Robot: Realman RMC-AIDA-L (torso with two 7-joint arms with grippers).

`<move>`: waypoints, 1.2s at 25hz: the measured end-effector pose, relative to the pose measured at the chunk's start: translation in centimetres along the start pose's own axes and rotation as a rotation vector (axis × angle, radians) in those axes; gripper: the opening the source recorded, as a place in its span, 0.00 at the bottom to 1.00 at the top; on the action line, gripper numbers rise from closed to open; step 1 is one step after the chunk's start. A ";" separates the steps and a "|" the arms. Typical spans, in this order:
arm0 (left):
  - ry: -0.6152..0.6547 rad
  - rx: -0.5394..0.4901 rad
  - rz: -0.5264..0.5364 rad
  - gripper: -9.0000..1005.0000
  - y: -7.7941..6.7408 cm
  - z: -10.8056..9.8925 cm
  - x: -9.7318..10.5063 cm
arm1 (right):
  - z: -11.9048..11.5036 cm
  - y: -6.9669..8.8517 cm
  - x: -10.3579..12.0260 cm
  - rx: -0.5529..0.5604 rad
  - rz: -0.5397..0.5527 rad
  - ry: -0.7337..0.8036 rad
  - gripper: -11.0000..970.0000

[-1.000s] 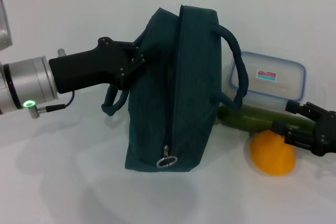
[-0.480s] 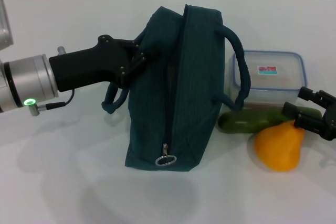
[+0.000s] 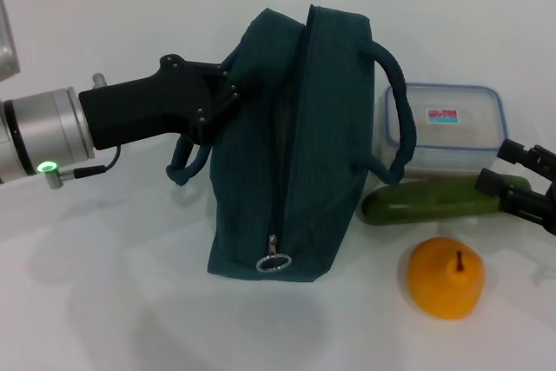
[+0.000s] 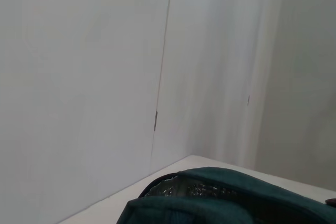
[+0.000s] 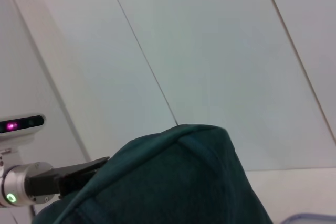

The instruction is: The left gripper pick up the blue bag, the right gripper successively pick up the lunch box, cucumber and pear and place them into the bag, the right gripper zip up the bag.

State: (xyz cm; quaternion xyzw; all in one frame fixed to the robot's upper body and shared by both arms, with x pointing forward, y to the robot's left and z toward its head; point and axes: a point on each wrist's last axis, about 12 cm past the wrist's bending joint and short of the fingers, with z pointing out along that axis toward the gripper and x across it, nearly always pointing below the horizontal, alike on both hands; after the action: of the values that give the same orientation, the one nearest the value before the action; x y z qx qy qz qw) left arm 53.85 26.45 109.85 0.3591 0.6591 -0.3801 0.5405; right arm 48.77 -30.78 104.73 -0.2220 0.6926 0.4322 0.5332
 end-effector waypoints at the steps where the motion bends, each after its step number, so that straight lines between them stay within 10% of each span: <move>1: 0.000 0.000 0.005 0.05 0.0 0.0 0.0 | 0.0 -0.1 0.0 0.008 0.008 0.002 0.76; 30: -0.003 0.002 0.043 0.04 0.2 0.1 -0.3 | 3.5 -2.7 -1.0 0.143 0.064 0.083 0.74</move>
State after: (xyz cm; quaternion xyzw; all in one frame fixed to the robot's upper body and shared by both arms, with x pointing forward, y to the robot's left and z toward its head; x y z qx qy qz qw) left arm 54.13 26.47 110.14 0.3733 0.6501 -0.3693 0.5492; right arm 53.15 -29.42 104.46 -0.1788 0.7499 0.3888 0.5046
